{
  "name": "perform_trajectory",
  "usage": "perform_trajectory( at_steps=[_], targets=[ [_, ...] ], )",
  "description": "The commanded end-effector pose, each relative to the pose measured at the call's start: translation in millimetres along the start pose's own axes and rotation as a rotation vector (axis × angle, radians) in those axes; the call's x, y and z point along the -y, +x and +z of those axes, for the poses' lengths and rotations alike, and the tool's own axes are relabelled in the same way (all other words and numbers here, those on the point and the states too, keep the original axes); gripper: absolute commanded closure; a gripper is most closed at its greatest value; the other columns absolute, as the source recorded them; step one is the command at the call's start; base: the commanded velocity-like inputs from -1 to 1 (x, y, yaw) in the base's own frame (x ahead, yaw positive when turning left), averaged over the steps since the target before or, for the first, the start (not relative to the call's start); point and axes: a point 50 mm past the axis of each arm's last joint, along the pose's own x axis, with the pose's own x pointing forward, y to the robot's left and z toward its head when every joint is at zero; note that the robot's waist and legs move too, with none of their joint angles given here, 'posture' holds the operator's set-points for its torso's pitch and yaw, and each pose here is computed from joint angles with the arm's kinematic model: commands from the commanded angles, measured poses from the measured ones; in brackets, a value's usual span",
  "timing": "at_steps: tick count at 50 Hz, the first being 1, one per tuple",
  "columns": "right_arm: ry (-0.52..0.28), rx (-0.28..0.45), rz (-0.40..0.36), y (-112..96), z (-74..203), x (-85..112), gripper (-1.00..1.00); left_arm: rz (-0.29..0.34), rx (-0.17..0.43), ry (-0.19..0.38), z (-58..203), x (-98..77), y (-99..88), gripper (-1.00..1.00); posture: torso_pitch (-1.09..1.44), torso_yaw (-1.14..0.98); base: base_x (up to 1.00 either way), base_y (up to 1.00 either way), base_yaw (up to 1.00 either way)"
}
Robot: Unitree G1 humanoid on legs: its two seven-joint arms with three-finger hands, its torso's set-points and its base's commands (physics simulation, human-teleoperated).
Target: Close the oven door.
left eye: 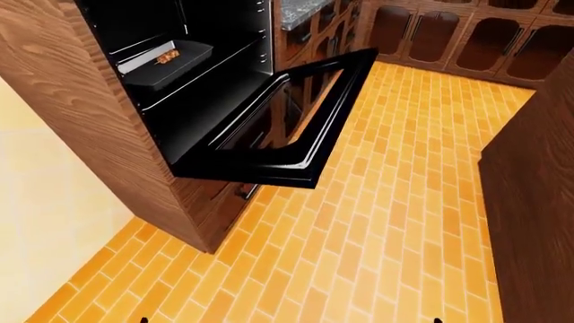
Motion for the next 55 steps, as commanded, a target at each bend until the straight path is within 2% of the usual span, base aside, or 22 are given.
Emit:
perform_trajectory(
  at_steps=[1, 55],
  targets=[
    [-0.003, 0.03, -0.007, 1.1, 5.1, 2.1, -1.0, 0.044, 0.046, -0.001, 8.3, -12.8, 4.2, -1.0, 0.0, 0.0, 0.01, 0.27, 0.0],
    [-0.007, 0.024, 0.004, 1.2, 4.6, 1.6, -1.0, 0.044, 0.046, -0.002, 8.4, -12.8, 4.4, -1.0, 0.0, 0.0, 0.04, 0.21, 0.0]
  ],
)
